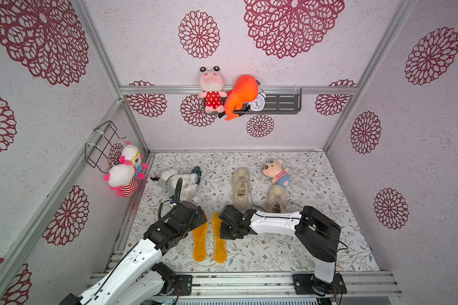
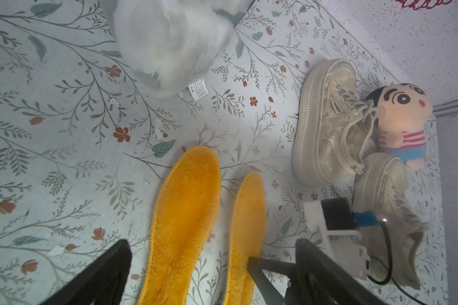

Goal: Remove the insole from the shoe
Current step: Place the insole at the center of the board.

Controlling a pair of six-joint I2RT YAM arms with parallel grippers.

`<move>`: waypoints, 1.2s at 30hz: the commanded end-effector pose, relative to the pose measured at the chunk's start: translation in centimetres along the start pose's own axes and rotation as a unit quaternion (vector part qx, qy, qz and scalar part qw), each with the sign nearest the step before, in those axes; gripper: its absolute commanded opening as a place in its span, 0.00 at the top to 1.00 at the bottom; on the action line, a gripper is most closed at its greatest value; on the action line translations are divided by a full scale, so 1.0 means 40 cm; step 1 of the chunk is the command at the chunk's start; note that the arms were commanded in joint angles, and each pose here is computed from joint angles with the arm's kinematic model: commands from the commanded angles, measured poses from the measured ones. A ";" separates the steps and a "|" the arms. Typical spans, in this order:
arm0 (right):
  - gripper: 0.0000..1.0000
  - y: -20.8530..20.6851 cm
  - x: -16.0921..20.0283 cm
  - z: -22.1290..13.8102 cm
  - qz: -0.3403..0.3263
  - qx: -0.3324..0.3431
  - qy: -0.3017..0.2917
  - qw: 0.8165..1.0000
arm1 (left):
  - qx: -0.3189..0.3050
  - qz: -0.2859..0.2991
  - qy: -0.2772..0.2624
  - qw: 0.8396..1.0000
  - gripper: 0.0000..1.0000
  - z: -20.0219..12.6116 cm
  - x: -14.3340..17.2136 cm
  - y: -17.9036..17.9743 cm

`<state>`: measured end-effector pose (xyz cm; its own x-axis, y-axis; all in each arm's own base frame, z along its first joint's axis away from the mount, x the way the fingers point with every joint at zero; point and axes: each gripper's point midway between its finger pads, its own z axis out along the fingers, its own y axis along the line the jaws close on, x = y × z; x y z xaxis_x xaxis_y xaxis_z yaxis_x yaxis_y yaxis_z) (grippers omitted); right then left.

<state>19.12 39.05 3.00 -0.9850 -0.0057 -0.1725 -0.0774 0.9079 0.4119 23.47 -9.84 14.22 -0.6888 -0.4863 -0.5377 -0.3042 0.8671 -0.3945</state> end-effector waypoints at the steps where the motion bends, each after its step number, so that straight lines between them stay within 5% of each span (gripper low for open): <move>1: 1.00 0.017 -0.038 -0.038 0.021 -0.010 -0.034 0.999 | 0.000 -0.013 -0.009 1.000 0.00 0.005 -0.010 0.002; 14: 1.00 0.034 -0.046 -0.011 0.002 0.013 -0.022 1.000 | -0.005 -0.016 -0.010 1.000 0.00 0.005 -0.008 0.013; 25: 0.58 0.022 -0.093 -0.208 -0.061 0.044 -0.090 0.993 | -0.004 -0.016 -0.013 1.000 0.00 0.013 -0.014 0.007; 30: 0.59 -0.116 -0.114 -0.361 -0.063 0.123 -0.121 0.983 | 0.001 -0.017 -0.016 1.000 0.00 0.017 -0.025 -0.005; 36: 0.57 -0.406 -0.135 -0.506 0.003 0.212 -0.137 0.968 | 0.010 -0.015 -0.017 1.000 0.00 0.031 -0.032 -0.023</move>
<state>23.51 22.94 17.00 -0.8852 0.0981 -0.4548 -0.0089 0.9738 0.2274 24.54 -9.96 13.95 -0.6738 -0.5060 -0.5384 -0.3201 0.8567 -0.4045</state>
